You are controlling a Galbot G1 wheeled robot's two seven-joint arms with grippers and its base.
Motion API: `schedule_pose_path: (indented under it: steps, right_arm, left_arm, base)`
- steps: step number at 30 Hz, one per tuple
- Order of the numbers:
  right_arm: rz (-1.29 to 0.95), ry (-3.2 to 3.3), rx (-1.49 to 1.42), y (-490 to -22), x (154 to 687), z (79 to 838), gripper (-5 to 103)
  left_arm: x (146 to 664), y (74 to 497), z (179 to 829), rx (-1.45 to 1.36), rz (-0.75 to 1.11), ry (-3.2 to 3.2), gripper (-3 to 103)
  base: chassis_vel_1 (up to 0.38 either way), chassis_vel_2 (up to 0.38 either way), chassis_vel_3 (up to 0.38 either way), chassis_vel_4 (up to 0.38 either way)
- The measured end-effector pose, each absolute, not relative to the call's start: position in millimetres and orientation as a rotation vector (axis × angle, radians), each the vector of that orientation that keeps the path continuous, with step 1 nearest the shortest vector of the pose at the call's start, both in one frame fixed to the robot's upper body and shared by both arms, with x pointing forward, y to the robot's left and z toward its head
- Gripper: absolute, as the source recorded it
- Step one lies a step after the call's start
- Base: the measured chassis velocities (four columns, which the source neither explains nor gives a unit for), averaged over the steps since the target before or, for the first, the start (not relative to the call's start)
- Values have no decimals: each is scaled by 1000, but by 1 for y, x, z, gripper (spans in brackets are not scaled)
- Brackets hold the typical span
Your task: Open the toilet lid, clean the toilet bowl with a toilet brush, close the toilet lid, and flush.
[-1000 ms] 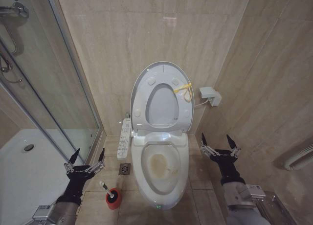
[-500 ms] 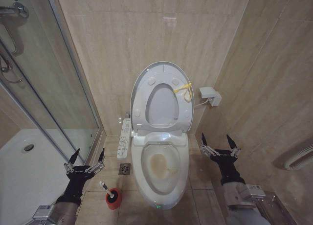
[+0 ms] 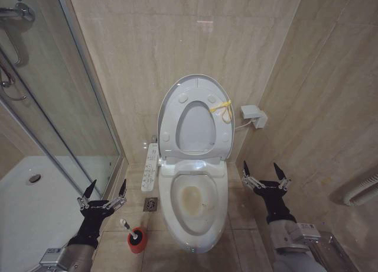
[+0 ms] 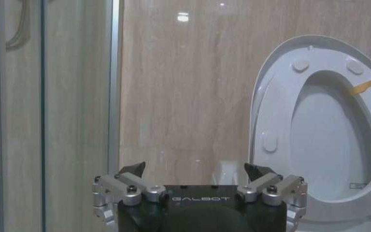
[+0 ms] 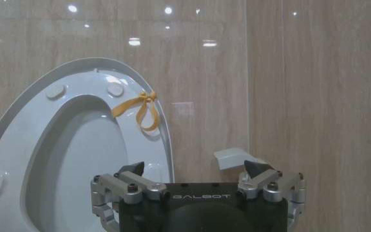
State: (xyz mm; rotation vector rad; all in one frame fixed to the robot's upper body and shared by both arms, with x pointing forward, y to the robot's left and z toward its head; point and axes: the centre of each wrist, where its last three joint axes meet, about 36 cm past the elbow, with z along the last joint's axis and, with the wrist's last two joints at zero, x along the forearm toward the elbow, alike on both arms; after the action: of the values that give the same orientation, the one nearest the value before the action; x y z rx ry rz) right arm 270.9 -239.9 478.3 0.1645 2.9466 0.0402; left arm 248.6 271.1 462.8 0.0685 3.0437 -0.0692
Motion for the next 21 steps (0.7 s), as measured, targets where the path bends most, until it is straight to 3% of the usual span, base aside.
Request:
schedule_pose_path:
  steps: [21]
  right_arm:
    - [40, 2947, 165, -240, 271, 478, 100]
  left_arm:
    - [249, 271, 463, 68, -70, 3044, 100]
  base:
    - [0, 0, 0, 0]
